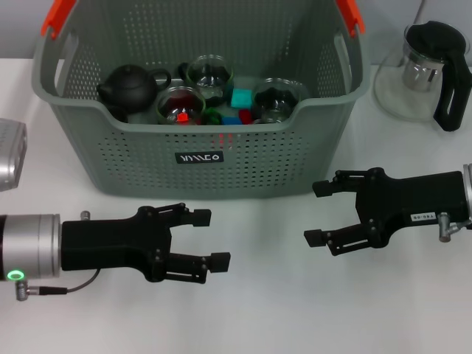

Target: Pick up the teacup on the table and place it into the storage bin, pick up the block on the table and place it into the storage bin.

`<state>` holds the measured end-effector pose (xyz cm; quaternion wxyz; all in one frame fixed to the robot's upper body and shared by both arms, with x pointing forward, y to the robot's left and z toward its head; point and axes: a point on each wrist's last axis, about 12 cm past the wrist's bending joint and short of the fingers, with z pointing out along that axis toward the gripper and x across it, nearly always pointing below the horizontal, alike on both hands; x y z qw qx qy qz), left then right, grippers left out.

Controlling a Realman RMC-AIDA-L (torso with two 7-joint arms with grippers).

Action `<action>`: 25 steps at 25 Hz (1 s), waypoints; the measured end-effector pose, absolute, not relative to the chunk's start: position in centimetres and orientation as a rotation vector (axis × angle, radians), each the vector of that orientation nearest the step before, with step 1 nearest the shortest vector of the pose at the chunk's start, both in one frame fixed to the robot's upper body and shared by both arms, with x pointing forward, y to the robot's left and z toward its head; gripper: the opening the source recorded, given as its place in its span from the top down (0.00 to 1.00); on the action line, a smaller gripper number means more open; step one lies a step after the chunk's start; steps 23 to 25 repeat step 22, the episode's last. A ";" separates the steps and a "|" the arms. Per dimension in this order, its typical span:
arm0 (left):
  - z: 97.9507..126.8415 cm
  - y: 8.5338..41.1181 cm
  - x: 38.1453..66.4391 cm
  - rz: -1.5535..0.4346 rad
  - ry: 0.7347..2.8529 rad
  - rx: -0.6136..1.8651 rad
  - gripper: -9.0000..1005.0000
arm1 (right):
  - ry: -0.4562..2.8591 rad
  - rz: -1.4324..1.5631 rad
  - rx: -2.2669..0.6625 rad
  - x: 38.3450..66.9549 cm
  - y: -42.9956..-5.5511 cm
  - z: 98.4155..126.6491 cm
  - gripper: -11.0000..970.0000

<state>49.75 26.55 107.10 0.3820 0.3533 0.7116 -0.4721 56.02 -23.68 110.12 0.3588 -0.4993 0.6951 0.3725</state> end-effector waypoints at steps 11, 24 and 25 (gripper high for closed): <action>107.0 26.4 49.9 -1.188 1.816 0.884 0.04 | 1.805 0.970 -1.262 56.2 -23.8 110.3 0.03; 107.8 26.1 50.2 -1.222 1.772 0.911 0.04 | 1.788 0.993 -1.214 55.8 -24.6 110.5 0.03; 107.8 26.1 50.2 -1.222 1.772 0.911 0.04 | 1.788 0.993 -1.214 55.8 -24.6 110.5 0.03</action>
